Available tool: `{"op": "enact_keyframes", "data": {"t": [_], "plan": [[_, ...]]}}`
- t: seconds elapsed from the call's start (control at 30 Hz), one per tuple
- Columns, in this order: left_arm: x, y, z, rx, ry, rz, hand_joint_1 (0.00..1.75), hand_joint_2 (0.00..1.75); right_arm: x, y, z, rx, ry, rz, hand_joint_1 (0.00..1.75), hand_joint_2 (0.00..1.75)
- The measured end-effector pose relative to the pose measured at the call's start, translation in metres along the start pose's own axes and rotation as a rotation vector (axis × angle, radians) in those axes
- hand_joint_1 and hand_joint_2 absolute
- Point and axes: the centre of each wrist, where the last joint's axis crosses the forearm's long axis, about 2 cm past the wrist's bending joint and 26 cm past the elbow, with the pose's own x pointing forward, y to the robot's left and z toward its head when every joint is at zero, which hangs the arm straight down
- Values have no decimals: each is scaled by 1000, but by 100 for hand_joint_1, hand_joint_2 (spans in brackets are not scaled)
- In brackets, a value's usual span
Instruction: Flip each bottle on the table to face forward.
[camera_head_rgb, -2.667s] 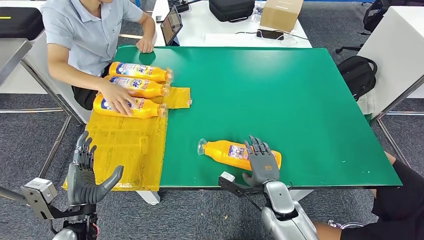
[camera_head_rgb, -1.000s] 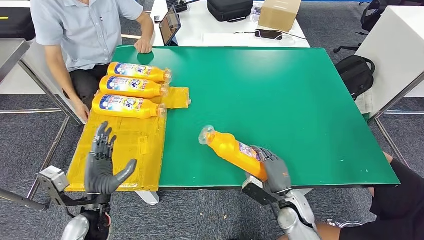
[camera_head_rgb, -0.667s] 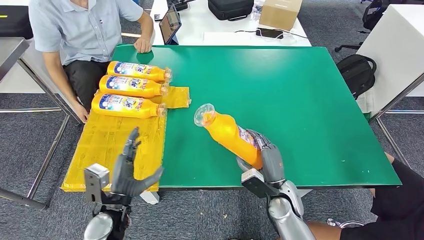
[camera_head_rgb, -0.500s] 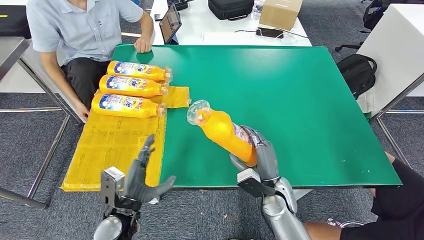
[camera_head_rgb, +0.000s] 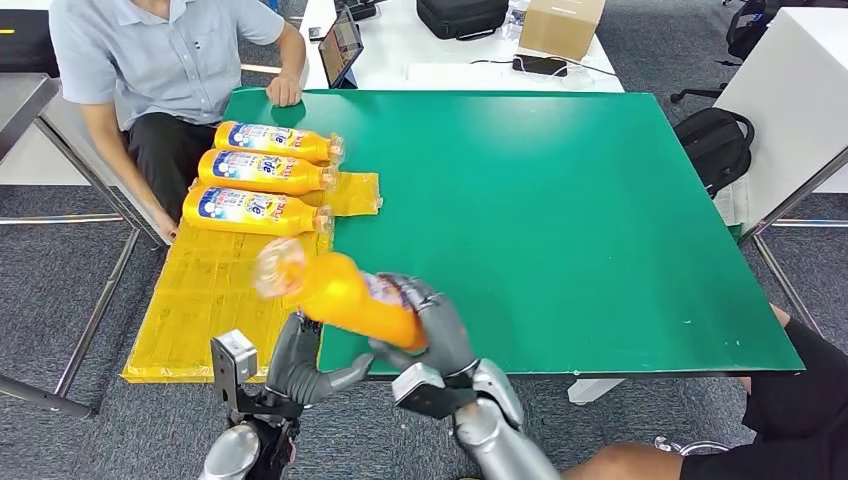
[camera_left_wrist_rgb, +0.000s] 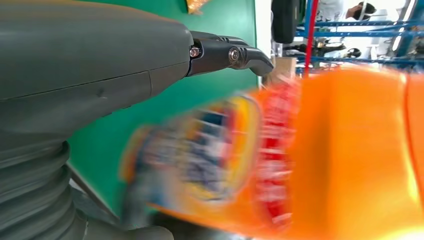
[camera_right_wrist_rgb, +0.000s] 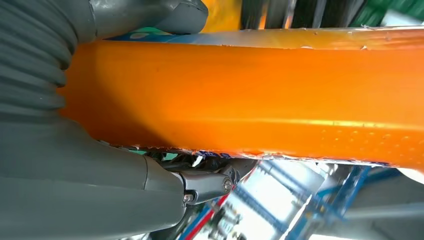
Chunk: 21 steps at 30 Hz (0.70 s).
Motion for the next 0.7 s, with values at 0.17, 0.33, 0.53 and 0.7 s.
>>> {"op": "enact_keyframes", "data": {"t": [0.17,0.33,0.53,0.7], "plan": [[5,-3,-12,25,-25,53,0,175,10,25,1,48,-13,-35,175,175],[7,-8,-17,-3,-31,125,0,175,14,34,-1,72,-21,-59,175,175],[11,-10,-17,-57,-45,207,121,175,13,36,-4,86,-21,-64,175,175],[11,-6,-17,-74,-38,203,175,175,12,36,-6,100,-21,-61,175,175]]}}
